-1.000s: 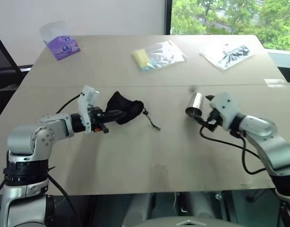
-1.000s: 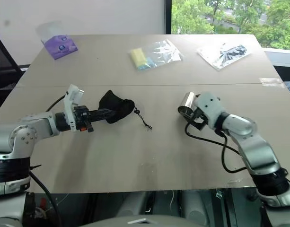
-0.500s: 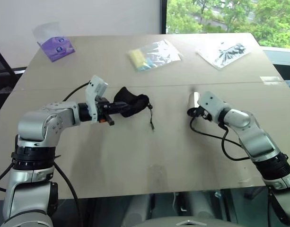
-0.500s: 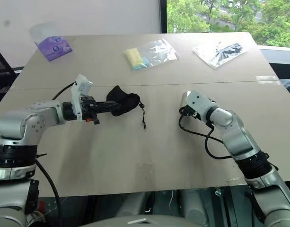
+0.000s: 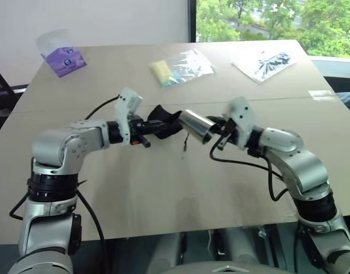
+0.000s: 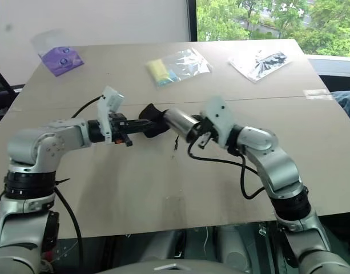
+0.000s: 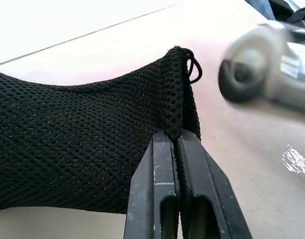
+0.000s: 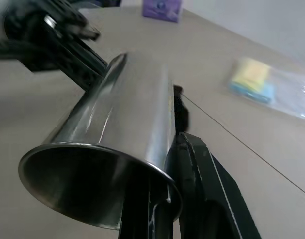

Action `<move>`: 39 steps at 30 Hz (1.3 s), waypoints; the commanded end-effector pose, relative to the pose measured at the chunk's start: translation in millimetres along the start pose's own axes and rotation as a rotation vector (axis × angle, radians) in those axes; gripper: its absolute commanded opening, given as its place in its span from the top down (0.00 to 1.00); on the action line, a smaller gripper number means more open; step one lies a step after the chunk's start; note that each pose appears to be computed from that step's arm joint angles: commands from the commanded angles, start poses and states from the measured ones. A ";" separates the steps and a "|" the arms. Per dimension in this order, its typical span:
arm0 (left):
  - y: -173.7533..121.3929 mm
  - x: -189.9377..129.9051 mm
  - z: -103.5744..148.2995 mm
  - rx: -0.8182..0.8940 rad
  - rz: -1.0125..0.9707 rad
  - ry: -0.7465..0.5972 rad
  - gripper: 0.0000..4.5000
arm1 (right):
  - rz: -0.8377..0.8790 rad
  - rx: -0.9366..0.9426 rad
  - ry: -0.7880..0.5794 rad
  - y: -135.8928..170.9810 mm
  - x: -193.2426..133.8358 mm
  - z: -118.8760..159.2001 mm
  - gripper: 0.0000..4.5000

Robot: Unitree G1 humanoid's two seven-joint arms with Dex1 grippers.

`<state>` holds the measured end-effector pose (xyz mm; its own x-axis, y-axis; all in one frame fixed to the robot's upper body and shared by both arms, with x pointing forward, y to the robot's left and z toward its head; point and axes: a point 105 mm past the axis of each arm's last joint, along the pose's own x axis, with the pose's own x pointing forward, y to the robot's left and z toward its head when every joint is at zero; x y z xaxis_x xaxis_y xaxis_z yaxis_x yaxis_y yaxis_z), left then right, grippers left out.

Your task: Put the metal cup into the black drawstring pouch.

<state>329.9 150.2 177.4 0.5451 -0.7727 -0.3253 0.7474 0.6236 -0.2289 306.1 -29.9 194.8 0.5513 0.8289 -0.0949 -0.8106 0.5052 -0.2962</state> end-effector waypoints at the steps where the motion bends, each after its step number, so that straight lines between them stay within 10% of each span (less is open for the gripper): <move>1: -7.7 -0.5 13.8 0.053 -0.001 -0.033 1.00 | -0.025 -0.015 -0.040 0.2 8.4 8.6 0.99; 16: -37.9 11.2 11.3 0.012 -0.073 -0.069 1.00 | -0.002 -0.114 0.092 5.3 31.9 -37.1 0.99; 26: -56.7 16.3 9.2 0.026 -0.112 -0.096 1.00 | -0.091 0.651 -0.112 -13.2 58.7 -16.3 0.99; 32: -56.7 22.6 29.0 -0.004 -0.126 -0.144 1.00 | -0.175 -0.126 0.111 -14.4 73.8 -31.5 0.99; 39: -38.8 18.7 30.2 -0.069 -0.057 -0.166 1.00 | 0.062 0.354 -0.277 20.0 68.2 18.4 0.99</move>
<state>319.4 103.2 202.9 0.5434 -0.8222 -0.1696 0.7647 0.5681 -0.3040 344.7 31.6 153.4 0.5841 0.8113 -0.0235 -0.8101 0.5846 0.0446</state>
